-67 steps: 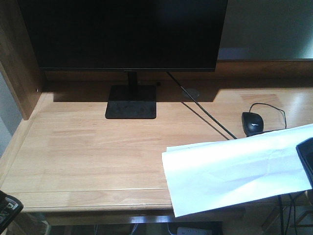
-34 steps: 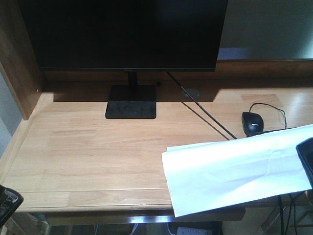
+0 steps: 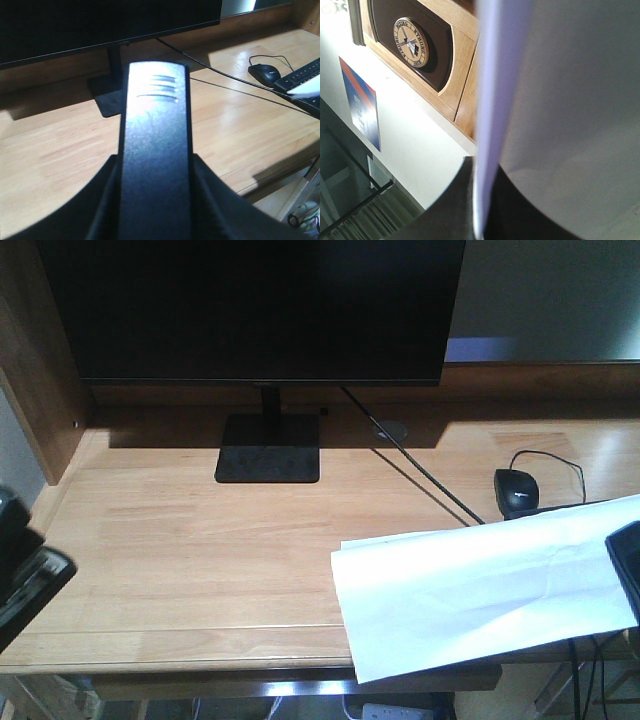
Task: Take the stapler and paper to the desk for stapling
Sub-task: 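Lower the black stapler in the left gripper onto the desktop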
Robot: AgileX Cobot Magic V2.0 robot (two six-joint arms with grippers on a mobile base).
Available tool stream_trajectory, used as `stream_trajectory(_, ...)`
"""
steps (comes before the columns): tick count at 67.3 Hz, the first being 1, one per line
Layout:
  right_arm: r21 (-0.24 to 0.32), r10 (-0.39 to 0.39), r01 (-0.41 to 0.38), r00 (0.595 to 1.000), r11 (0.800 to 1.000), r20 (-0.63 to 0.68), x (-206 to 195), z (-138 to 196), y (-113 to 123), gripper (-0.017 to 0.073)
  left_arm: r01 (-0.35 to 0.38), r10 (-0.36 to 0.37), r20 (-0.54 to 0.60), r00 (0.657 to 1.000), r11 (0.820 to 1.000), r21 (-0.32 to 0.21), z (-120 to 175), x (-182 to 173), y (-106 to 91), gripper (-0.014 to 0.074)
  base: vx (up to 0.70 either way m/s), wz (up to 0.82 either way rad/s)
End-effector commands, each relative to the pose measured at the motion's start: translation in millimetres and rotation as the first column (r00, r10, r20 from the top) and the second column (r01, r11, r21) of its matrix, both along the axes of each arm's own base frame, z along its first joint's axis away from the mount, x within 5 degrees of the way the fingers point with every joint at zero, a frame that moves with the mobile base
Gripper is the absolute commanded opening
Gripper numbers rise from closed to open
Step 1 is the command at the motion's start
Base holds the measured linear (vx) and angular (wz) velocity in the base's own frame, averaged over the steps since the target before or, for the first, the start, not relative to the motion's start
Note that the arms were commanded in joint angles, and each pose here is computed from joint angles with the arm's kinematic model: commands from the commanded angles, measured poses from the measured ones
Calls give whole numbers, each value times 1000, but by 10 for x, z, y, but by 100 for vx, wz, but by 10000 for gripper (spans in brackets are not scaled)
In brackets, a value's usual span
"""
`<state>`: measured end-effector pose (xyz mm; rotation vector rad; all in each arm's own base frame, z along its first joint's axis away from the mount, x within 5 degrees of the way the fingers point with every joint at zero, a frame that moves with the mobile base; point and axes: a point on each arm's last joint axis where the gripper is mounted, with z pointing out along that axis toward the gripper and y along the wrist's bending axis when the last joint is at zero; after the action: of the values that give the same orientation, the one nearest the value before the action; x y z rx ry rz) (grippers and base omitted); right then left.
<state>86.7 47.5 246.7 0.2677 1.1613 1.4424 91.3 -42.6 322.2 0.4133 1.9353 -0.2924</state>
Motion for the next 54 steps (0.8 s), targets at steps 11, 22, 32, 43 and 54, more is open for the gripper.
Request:
stream_trajectory(11, 66, 37, -47, 990, 997, 134, -114, 60, -13, -1, 44, -45, 33, 998, 998, 53, 280, 594, -301, -6, 0, 0)
stream_trajectory(22, 66, 37, -47, 990, 997, 134, -114, 60, -13, -1, 81, -82, 16, 997, 996, 29, 237, 940, -512, -6, 0, 0)
stream_trajectory(32, 66, 37, -47, 990, 997, 134, -114, 60, -13, -1, 127, -126, -33, 991, 991, 46, 100, 1197, -671, -6, 0, 0)
stream_trajectory(43, 66, 37, -47, 990, 997, 134, -114, 60, -13, -1, 159, -151, -84, 985, 983, 93, -62, 1467, -739, -6, 0, 0)
stream_trajectory(54, 66, 37, -47, 990, 997, 134, -114, 60, -13, -1, 126, -114, -127, 985, 988, 93, -158, 1740, -571, -6, 0, 0)
